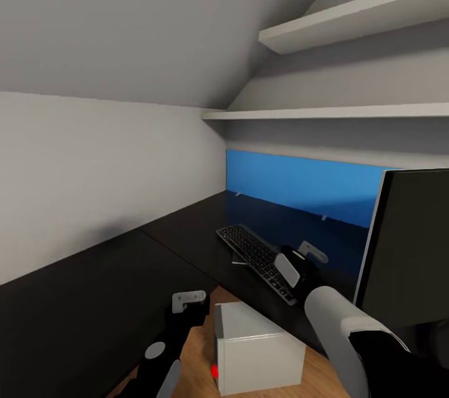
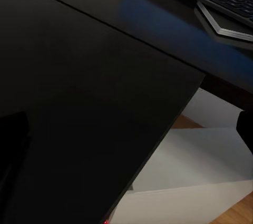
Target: In the bedroom, organize the workspace by keeping the computer under the desk, ensuring the monitor is on the desk, placing the keyboard on the desk next to the monitor, placing the mouse on the desk next to the keyboard, moving the folder from the swivel chair onto the desk next to the mouse, stacking the notebook on top of the folder with the pen on top of the notebook, and positioning the swivel chair next to the desk.
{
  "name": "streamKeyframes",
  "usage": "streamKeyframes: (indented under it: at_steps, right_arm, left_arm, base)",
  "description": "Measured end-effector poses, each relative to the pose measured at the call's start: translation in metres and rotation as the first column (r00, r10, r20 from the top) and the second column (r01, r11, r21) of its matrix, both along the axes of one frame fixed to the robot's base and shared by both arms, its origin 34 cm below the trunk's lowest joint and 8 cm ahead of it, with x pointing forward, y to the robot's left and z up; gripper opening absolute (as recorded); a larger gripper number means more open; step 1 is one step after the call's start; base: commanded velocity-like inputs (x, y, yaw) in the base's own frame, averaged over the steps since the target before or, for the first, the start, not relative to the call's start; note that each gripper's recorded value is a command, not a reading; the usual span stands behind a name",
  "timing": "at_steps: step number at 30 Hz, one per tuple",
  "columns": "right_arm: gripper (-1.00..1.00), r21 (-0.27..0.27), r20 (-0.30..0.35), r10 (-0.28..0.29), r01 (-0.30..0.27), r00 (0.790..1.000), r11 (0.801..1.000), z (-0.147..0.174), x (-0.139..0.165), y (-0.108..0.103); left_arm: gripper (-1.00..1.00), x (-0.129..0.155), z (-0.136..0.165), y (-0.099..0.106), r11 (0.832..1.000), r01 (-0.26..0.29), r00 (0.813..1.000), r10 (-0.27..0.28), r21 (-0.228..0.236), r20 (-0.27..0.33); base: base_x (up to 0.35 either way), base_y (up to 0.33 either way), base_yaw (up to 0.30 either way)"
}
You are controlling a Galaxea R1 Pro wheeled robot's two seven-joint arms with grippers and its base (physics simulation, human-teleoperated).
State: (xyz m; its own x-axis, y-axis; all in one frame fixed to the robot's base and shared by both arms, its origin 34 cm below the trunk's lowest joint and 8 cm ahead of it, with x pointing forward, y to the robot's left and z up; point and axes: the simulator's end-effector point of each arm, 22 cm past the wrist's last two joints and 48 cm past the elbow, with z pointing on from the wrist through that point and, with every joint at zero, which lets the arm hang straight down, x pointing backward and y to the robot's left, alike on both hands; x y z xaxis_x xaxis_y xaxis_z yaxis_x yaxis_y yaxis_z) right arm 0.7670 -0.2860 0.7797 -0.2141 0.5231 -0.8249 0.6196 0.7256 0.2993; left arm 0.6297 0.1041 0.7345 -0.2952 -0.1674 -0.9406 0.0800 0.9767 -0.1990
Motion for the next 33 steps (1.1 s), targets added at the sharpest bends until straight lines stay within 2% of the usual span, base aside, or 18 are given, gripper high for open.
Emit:
streamKeyframes:
  at_steps: [7, 33]
  right_arm:
    - [1.0, 0.007, 0.0, -0.01, 0.01, 1.0, 1.0, -0.0009, -0.0005, -0.0069]
    - [1.0, 0.008, -0.001, -0.011, 0.011, 1.0, 1.0, -0.0013, -0.0005, -0.0074]
  left_arm:
    - [1.0, 0.0, 0.0, 0.0, 1.0, 0.0, 1.0, 0.0, 0.0, 0.0]
    - [1.0, -0.0002, -0.0006, -0.0007, 1.0, 0.004, 1.0, -0.004, -0.004, -0.002]
  base:
    - [0.0, 0.0, 0.0]
    - [-0.019, 0.019, 0.0]
